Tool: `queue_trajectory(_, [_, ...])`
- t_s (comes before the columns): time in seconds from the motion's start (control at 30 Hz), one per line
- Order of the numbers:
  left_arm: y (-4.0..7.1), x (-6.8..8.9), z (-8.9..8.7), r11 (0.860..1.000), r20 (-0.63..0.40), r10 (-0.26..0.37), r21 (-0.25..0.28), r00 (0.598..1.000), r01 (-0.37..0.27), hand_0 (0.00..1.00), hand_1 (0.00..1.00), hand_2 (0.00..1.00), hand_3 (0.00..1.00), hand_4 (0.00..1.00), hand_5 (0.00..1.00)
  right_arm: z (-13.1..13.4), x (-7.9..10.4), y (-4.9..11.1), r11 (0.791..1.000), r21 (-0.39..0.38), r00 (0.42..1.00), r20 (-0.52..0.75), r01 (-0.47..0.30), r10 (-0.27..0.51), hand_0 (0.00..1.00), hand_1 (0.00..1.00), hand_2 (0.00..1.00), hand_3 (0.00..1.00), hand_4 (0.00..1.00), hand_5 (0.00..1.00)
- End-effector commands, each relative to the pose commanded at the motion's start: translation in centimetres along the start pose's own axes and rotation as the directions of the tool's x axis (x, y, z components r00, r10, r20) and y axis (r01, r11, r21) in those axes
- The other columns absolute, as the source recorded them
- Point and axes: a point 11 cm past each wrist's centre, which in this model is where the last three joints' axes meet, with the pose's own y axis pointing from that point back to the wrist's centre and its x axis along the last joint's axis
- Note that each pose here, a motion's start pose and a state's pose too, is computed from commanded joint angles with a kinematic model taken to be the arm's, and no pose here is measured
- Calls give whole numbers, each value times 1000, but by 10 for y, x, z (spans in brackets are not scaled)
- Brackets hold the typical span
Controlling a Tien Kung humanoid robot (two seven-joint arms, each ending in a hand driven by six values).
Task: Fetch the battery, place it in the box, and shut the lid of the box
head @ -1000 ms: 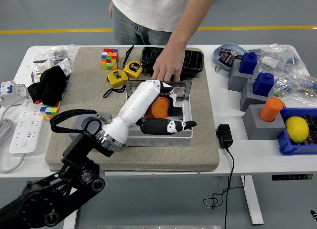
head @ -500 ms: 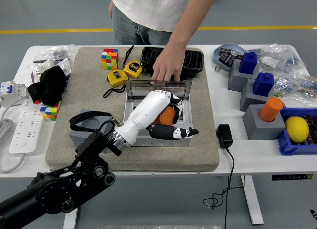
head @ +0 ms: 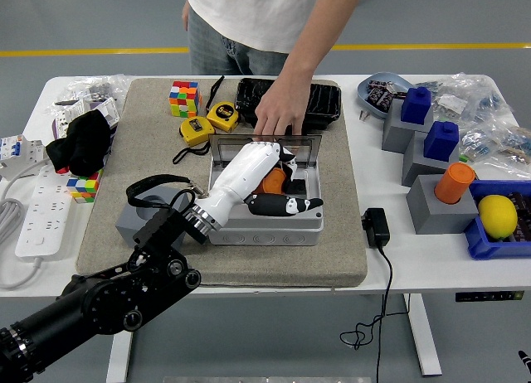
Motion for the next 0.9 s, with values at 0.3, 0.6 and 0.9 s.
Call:
queue_trajectory(0.3, [-1, -3, -4, 1000, 10, -15, 11, 1000, 15, 94, 2, 2, 4, 998, 638, 0, 1, 0, 1000, 0, 1000, -1, 0, 0, 998, 970, 884, 756, 998, 867])
queue_trajectory(0.6, [-2, -1, -8, 1000, 8, -9, 12, 1000, 9, 126, 2, 39, 56, 998, 739, -1, 0, 0, 1000, 0, 1000, 2, 3, -3, 998, 970, 884, 756, 998, 868])
queue_trajectory(0.9, [-2, 0, -10, 1000, 1, -17, 18, 1000, 17, 163, 63, 90, 136, 998, 784, -1, -1, 0, 1000, 1, 1000, 4, 4, -4, 998, 970, 883, 756, 998, 868])
